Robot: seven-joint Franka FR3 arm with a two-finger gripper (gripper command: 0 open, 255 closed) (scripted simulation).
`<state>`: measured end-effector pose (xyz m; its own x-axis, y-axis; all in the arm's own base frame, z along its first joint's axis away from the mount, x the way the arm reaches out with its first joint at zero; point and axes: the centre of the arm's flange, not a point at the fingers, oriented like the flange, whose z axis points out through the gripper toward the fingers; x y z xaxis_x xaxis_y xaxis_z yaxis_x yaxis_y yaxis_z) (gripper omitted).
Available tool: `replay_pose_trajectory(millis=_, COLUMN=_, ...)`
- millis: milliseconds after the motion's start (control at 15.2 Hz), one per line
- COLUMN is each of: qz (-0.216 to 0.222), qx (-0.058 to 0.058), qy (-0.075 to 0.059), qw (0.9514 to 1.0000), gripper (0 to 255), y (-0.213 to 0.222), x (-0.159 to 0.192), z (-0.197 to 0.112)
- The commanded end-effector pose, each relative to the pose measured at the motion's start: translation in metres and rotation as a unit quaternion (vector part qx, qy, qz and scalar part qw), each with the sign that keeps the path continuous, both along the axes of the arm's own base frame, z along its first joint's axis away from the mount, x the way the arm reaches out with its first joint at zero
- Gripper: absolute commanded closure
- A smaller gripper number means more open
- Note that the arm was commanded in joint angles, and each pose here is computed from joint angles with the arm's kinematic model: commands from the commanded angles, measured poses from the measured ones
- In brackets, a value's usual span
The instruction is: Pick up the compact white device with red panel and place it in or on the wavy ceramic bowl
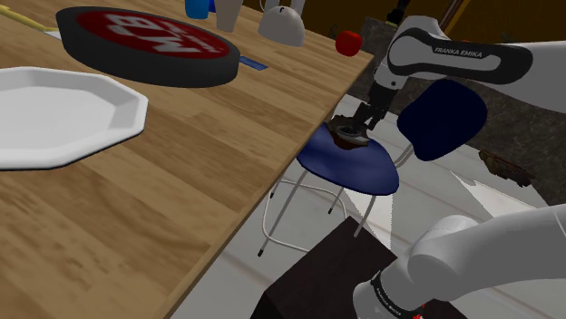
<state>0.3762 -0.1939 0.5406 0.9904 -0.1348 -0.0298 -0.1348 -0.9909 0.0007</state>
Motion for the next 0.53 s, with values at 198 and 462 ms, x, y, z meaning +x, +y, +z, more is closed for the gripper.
replay_pose_trajectory(millis=198, qz=0.000, qx=0.000, qy=0.000, qw=1.0000, gripper=0, y=0.000, x=0.002, z=0.050)
replay_pose_trajectory(millis=462, qz=0.000, qx=0.000, qy=0.000, qw=1.0000, gripper=0, y=0.000, x=0.002, z=0.050)
